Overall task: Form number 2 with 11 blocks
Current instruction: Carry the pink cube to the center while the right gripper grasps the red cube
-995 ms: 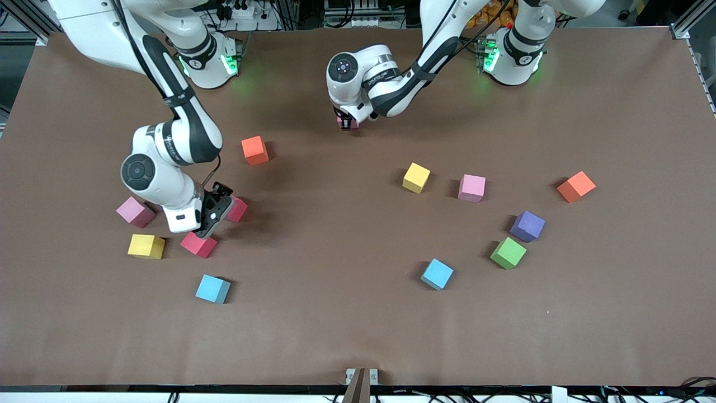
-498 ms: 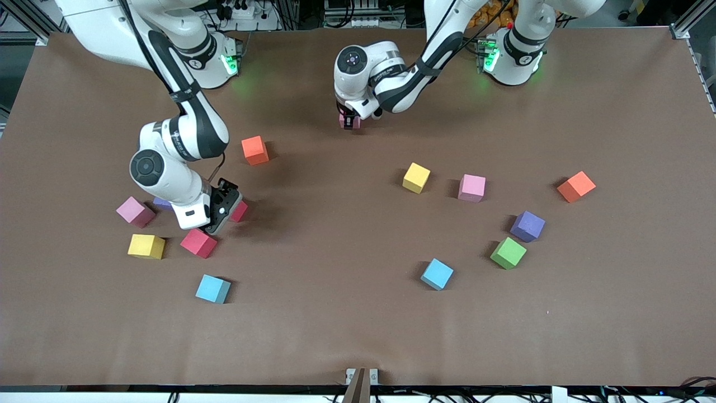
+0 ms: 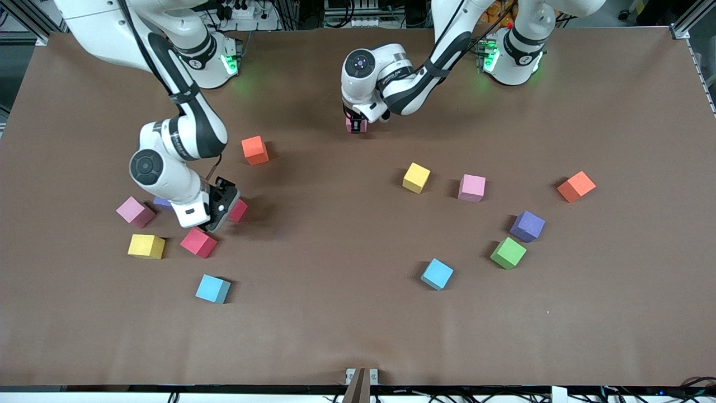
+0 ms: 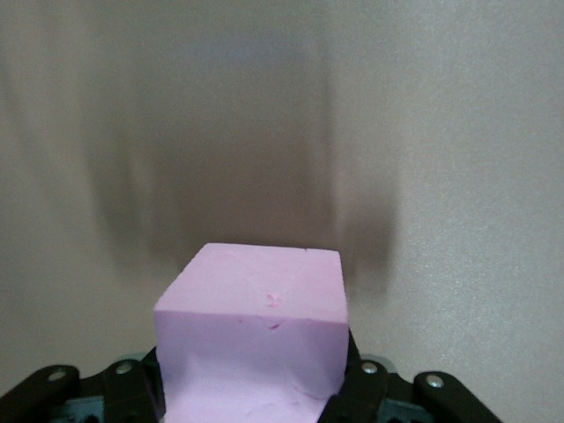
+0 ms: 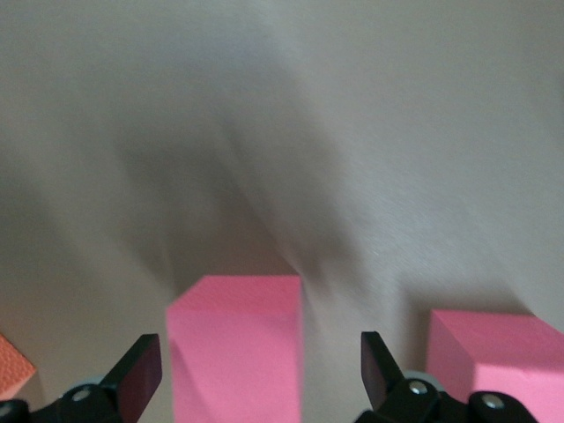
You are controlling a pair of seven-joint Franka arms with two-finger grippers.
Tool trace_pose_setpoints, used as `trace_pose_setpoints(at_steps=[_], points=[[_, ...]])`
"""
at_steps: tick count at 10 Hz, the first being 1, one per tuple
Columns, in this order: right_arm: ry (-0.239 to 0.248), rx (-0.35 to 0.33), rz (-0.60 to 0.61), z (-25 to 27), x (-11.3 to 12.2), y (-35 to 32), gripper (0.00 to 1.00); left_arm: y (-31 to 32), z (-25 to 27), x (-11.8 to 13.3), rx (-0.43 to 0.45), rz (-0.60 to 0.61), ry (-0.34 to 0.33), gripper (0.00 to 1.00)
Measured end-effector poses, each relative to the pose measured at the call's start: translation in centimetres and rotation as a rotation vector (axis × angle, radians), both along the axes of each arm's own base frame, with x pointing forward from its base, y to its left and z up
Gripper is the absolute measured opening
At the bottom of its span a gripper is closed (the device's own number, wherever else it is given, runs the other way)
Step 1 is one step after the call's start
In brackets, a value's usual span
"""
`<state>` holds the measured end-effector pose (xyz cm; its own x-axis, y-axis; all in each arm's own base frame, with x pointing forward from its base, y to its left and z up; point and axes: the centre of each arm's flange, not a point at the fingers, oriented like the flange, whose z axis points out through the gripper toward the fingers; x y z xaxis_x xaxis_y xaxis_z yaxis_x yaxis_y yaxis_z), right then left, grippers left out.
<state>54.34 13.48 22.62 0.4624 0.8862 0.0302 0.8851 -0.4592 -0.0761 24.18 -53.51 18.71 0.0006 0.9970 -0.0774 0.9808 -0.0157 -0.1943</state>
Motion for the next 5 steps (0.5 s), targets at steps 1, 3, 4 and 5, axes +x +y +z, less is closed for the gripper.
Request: trace_pose_setpoints(at_steps=[1,3,4,5], points=[[-0.001,0.0,0.011,-0.3,-0.4,0.5,1.0,0.0,0.0,0.0,0.0,-0.001,0.0,0.65],[-0.012,0.0,0.008,-1.0,-0.8,0.4,1.0,0.1,-0.1,-0.2,0.007,-0.005,0.003,0.81],[-0.023,0.0,0.003,-1.5,-0.9,0.1,1.0,0.1,-0.1,-0.3,0.013,-0.007,0.005,0.94],[-0.032,0.001,-0.002,-2.1,-0.9,-0.2,1.0,0.2,0.1,-0.3,0.018,-0.009,0.004,1.0]])
